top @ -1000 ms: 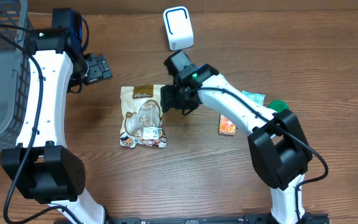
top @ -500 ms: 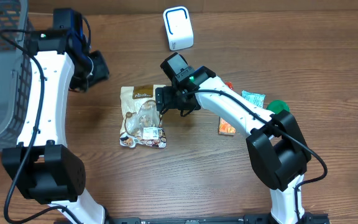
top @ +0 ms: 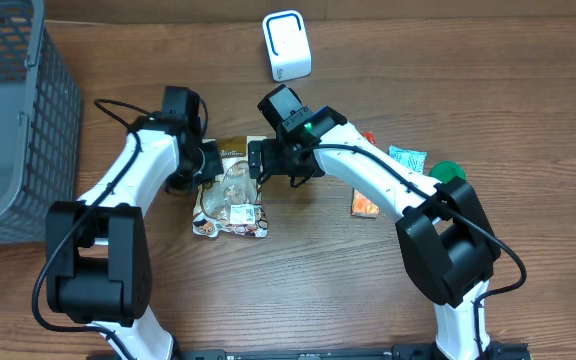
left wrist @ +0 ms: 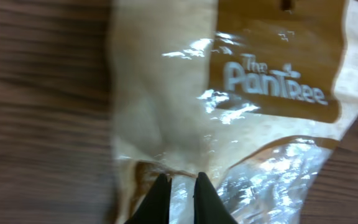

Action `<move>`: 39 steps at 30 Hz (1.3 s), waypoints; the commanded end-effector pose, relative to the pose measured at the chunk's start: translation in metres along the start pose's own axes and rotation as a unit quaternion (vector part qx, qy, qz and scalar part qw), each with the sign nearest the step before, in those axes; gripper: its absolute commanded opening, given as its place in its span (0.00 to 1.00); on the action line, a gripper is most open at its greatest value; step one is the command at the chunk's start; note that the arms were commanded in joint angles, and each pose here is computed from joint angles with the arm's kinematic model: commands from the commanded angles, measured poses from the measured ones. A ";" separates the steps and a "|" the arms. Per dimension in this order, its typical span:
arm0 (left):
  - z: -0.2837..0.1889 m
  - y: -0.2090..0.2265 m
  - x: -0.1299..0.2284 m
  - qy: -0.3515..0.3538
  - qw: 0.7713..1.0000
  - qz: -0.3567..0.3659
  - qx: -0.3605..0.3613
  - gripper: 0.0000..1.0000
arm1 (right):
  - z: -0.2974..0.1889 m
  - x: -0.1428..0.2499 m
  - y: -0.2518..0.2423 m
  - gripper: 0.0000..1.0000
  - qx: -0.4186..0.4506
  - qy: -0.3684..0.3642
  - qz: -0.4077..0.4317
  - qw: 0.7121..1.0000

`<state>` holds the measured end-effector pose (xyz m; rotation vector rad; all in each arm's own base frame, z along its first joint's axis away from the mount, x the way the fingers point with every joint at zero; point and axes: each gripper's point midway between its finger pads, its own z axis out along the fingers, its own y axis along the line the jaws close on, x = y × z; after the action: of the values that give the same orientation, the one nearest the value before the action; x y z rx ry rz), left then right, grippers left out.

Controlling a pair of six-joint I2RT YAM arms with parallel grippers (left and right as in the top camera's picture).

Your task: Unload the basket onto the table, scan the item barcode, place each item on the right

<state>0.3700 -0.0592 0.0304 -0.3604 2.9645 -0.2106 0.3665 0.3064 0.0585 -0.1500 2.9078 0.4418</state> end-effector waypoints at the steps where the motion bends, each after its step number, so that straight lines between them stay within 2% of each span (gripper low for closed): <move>1: 0.009 -0.034 0.018 0.016 0.998 0.039 0.054 0.05 | -0.001 0.000 -0.003 1.00 0.005 -0.002 0.004 1.000; 5: 0.013 -0.066 0.032 0.025 0.993 0.074 0.090 0.04 | -0.002 0.001 -0.010 0.96 0.007 0.007 0.026 1.000; 8: 0.015 -0.094 0.046 0.029 0.985 0.128 0.112 0.04 | -0.004 -0.001 -0.023 0.96 0.010 0.016 0.055 0.998; 12: 0.006 -0.103 0.044 0.015 0.976 0.188 0.104 0.04 | -0.007 -0.004 -0.038 0.96 0.006 0.030 0.078 0.996; 19: -0.044 -0.087 -0.004 -0.016 0.986 0.152 0.072 0.04 | -0.010 -0.009 -0.054 1.00 0.004 0.035 0.099 0.994; 23: -0.053 -0.075 -0.015 -0.018 0.991 0.112 0.068 0.04 | -0.010 -0.008 -0.050 1.00 -0.005 0.038 0.078 0.996; 27: -0.034 -0.052 0.015 0.044 0.997 0.046 0.043 0.04 | -0.010 -0.005 -0.038 1.00 -0.025 0.043 0.036 0.998; 35: -0.001 -0.019 0.076 0.136 0.990 0.025 0.002 0.05 | -0.008 -0.013 -0.027 1.00 -0.038 0.021 0.021 0.999; 39: 0.006 -0.011 0.093 0.158 0.987 0.021 -0.008 0.13 | -0.006 -0.015 -0.013 1.00 -0.046 0.006 -0.041 0.998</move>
<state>0.2937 -0.0941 0.0213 -0.2592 3.2566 -0.2859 0.3865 0.2811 0.0610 -0.1309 2.9179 0.5634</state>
